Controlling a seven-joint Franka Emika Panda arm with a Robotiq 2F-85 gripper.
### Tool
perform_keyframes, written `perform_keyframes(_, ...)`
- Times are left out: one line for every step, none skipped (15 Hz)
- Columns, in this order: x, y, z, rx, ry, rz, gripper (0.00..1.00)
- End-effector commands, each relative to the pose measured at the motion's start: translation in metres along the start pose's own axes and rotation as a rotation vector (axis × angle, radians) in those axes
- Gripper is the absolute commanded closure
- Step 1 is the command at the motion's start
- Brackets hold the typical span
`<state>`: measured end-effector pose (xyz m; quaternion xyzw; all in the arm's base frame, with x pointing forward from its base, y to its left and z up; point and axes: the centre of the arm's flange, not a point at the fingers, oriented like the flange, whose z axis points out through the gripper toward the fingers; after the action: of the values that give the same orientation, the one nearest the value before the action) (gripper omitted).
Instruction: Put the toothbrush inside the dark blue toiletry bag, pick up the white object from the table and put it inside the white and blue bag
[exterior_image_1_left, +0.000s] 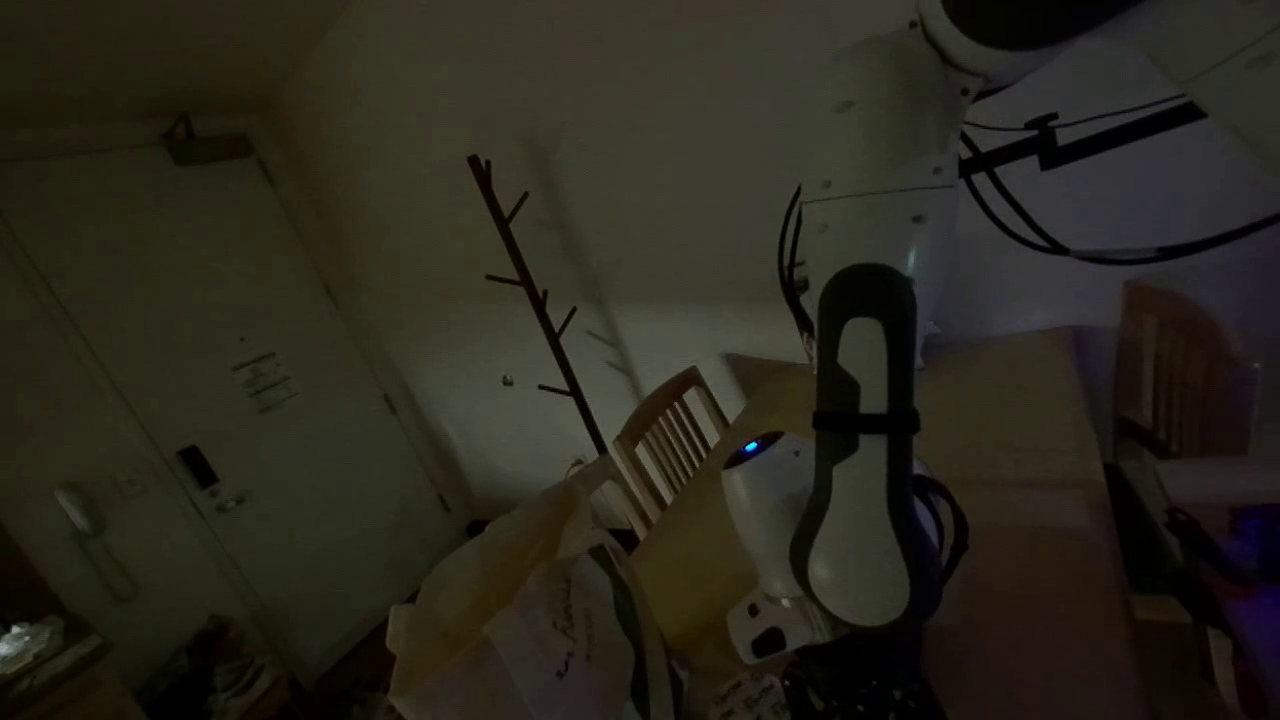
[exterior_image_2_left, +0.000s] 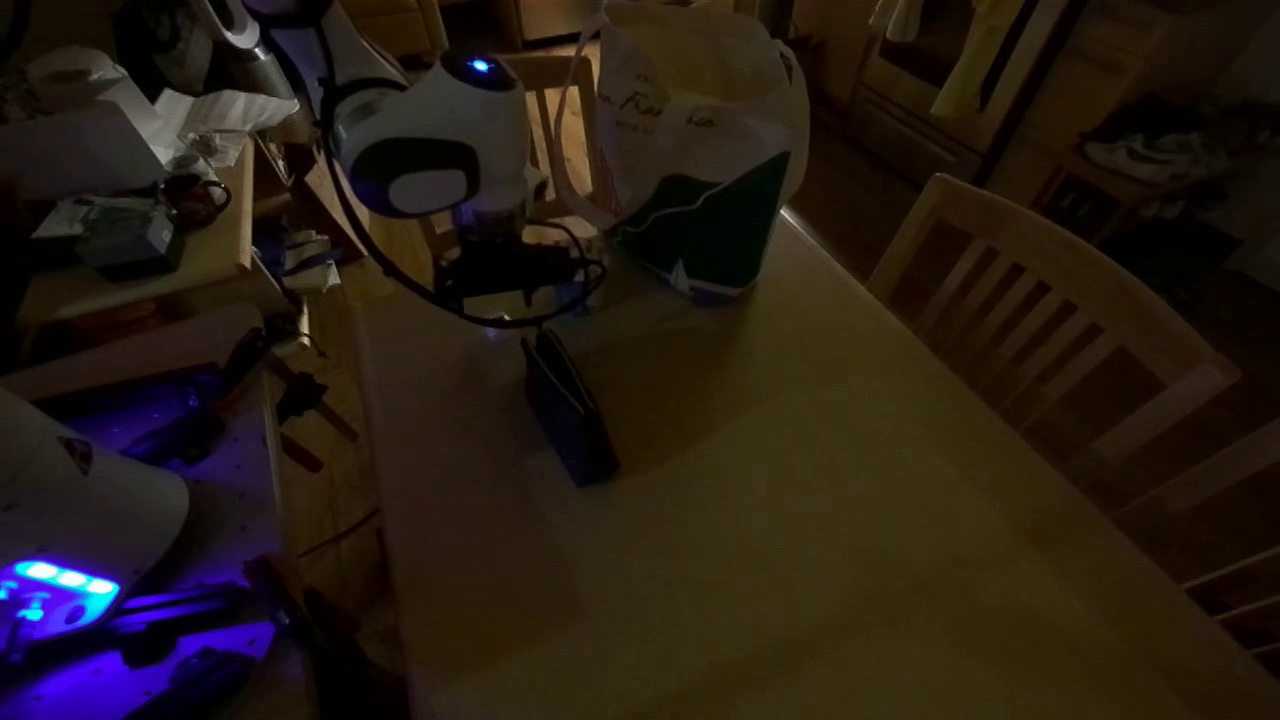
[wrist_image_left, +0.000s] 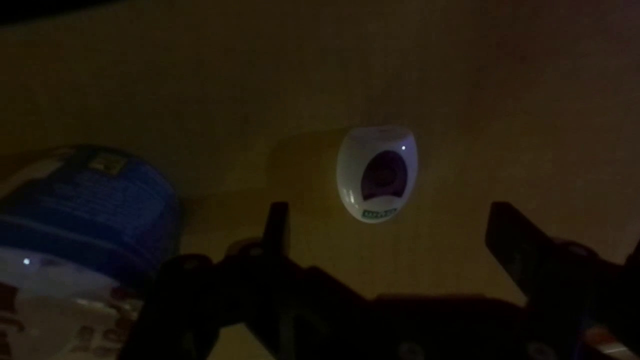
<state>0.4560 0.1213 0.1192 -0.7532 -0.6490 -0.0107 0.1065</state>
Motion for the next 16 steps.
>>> perform_keyframes(0.005, 0.002, 0.005, -0.005, -0.019, 0.048, 0.00)
perform_keyframes(0.007, 0.003, 0.006, 0.000, -0.015, 0.052, 0.00)
perform_keyframes(0.008, 0.004, 0.006, 0.001, -0.012, 0.053, 0.00)
perform_keyframes(0.009, 0.005, 0.006, 0.004, -0.007, 0.055, 0.00)
perform_keyframes(0.009, 0.005, 0.007, 0.009, -0.001, 0.058, 0.00)
perform_keyframes(0.010, 0.004, 0.009, 0.018, -0.001, 0.059, 0.00)
perform_keyframes(0.010, 0.003, 0.010, 0.025, -0.010, 0.065, 0.00)
perform_keyframes(0.008, 0.002, 0.012, 0.029, -0.024, 0.066, 0.00)
perform_keyframes(0.006, 0.002, 0.014, 0.036, -0.039, 0.068, 0.00)
perform_keyframes(0.003, 0.002, 0.017, 0.046, -0.049, 0.066, 0.00)
perform_keyframes(0.001, 0.002, 0.019, 0.056, -0.059, 0.066, 0.00)
perform_keyframes(-0.001, 0.001, 0.021, 0.065, -0.071, 0.066, 0.00)
perform_keyframes(-0.002, 0.001, 0.022, 0.071, -0.081, 0.070, 0.00)
perform_keyframes(-0.004, 0.001, 0.024, 0.069, -0.083, 0.066, 0.00)
perform_keyframes(-0.006, 0.002, 0.025, 0.076, -0.090, 0.059, 0.25)
perform_keyframes(-0.006, 0.004, 0.026, 0.080, -0.095, 0.052, 0.27)
